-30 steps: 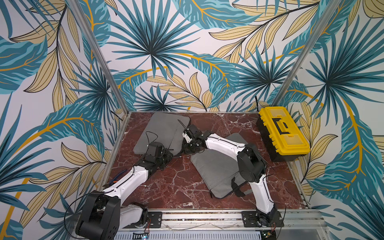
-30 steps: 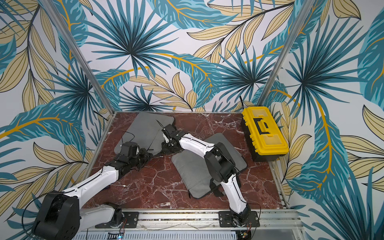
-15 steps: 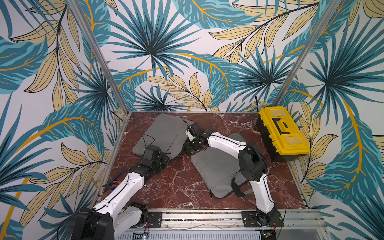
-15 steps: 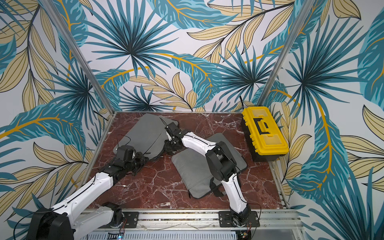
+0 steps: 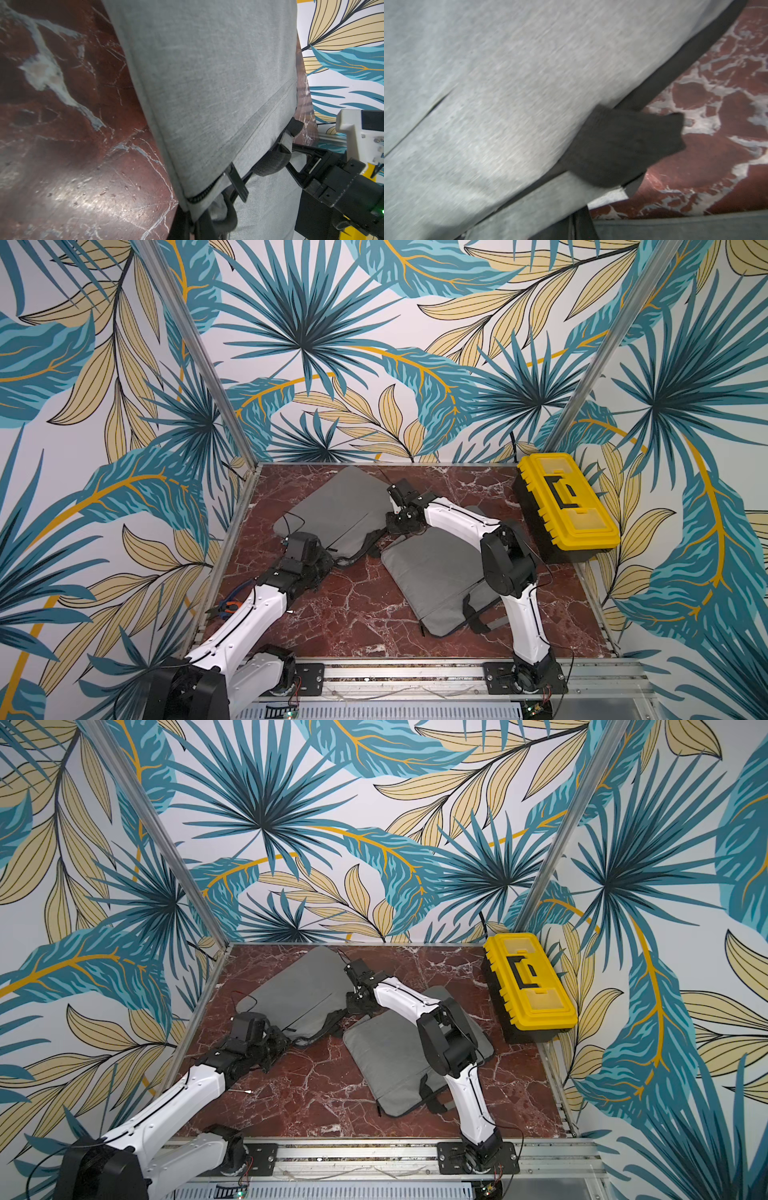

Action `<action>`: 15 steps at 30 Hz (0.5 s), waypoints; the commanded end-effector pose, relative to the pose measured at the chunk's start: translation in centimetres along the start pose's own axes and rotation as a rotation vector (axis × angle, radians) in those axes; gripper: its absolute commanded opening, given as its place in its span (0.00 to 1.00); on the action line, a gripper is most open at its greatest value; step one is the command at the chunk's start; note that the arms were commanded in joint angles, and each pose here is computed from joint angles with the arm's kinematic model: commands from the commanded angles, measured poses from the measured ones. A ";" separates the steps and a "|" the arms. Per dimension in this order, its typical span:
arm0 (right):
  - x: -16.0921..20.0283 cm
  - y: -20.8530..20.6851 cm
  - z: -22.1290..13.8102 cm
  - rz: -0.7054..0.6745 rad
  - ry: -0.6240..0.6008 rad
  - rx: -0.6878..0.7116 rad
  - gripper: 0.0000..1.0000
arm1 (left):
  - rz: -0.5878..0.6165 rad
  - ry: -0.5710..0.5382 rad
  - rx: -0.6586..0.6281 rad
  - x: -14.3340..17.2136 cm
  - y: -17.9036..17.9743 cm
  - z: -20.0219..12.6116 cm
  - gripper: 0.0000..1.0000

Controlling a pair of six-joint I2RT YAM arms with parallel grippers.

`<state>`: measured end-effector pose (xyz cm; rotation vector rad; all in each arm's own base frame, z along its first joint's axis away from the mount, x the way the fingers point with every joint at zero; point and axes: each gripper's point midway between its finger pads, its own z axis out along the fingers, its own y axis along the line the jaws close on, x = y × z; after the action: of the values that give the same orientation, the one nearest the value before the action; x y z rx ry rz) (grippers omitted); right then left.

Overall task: Open the zippered laptop bag and take out the laptop
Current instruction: Unzip the zipper on the zippered laptop bag.

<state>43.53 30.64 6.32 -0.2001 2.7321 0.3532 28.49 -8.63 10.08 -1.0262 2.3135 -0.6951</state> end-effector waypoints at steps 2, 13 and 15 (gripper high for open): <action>0.0 -4.9 1.0 0.039 0.018 0.168 0.00 | -0.033 -0.136 -0.072 -2.5 2.0 -0.4 0.00; -0.6 -5.4 1.0 0.036 0.019 0.174 0.00 | -0.041 -0.174 -0.104 -3.1 2.6 -0.6 0.00; -0.7 -5.5 1.0 0.038 0.019 0.173 0.00 | -0.045 -0.175 -0.109 -3.1 2.8 -0.6 0.00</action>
<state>44.42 29.75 5.58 -0.1824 2.7447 0.3080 28.34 -7.49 9.64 -1.0708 2.2988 -0.6222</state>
